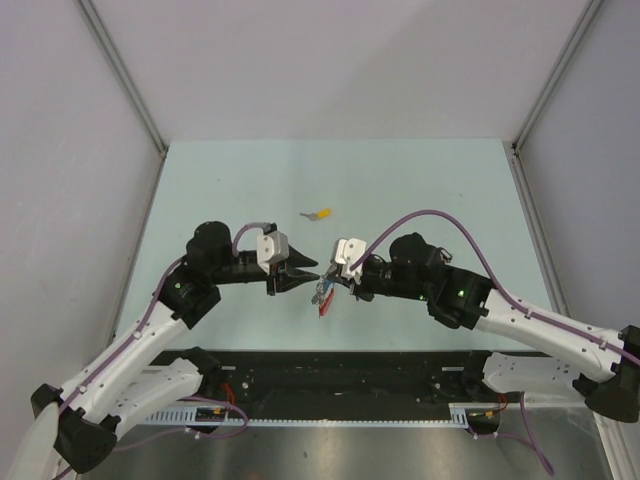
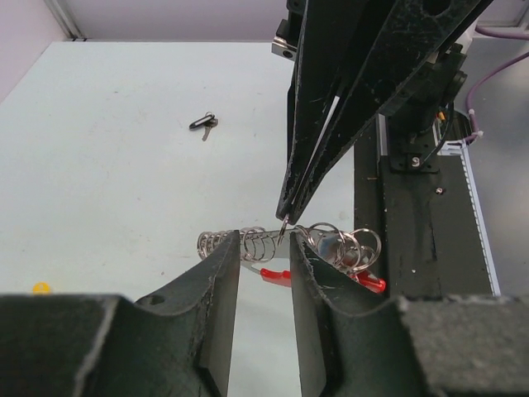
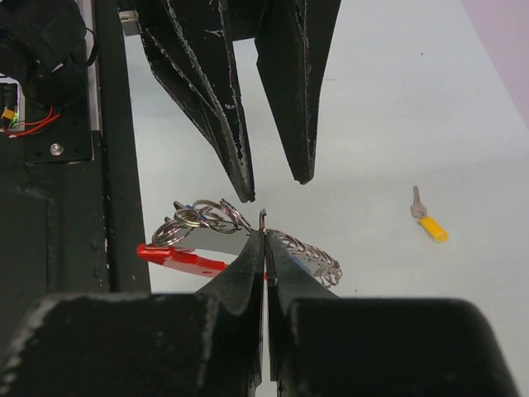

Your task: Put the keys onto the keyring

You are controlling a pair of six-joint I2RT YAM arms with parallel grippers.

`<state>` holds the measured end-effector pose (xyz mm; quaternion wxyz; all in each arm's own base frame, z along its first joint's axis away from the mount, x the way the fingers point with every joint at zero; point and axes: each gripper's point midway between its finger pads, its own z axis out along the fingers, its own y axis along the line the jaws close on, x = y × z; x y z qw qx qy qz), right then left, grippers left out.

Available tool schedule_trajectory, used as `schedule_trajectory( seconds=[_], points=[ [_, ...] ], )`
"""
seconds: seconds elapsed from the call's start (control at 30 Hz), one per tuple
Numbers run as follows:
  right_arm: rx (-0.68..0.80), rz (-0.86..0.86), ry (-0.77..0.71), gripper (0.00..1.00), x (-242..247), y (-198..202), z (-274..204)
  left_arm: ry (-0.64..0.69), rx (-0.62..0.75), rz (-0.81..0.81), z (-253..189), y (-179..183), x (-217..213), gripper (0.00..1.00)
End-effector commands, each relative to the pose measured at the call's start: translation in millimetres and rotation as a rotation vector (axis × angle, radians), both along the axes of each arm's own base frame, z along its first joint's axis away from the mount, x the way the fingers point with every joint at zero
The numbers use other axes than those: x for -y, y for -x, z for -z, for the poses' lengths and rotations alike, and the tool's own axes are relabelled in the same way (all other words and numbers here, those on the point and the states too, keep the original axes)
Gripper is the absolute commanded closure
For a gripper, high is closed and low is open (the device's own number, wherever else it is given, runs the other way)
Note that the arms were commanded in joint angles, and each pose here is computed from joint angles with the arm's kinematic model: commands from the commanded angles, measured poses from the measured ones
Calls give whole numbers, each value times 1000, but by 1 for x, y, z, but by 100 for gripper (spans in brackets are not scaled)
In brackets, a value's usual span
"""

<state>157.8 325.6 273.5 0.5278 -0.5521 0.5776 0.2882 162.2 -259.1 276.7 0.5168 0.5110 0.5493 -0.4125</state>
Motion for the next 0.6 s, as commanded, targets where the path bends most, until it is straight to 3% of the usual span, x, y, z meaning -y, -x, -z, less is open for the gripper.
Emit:
schedule_trajectory(
  seconds=[0.0,0.57],
  points=[
    [39,-14,-99,100,-10,0,-37,-21,38,18,5,2,2,66],
    [31,-15,-106,100,-13,0,-37,-40,37,54,17,8,8,69]
  ],
)
